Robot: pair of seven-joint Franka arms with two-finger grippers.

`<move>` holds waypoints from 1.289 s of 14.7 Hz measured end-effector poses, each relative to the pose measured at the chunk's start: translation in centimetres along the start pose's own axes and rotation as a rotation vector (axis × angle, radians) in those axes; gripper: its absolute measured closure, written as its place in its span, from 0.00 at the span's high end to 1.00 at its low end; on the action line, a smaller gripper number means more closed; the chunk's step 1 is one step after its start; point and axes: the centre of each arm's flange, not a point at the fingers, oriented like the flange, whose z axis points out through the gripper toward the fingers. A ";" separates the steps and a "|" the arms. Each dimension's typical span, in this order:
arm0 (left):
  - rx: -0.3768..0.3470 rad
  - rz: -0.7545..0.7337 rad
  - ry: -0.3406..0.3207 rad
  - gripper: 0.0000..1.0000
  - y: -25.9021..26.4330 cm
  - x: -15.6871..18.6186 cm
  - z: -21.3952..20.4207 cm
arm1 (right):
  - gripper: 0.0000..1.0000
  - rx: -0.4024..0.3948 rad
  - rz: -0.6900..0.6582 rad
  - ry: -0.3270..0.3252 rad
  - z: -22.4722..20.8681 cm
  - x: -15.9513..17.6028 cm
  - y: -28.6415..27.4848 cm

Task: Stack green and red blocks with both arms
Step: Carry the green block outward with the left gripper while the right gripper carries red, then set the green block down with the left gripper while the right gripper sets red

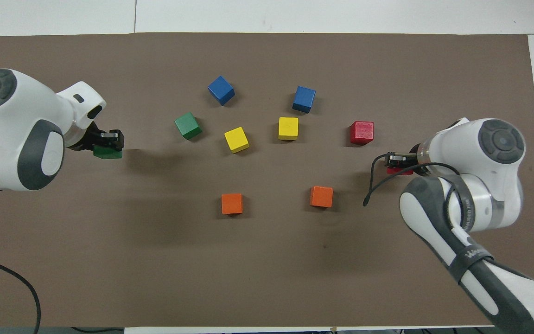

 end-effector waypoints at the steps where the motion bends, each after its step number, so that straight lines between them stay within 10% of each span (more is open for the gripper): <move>1: -0.001 0.021 0.007 0.55 -1.9 0.1 0.0 | 0.55 -0.001 -0.023 0.007 -0.3 0.6 2.4; 19: -0.056 -0.075 0.003 0.55 -4.9 0.4 4.6 | 0.55 -0.004 -0.089 -0.035 2.5 4.5 8.7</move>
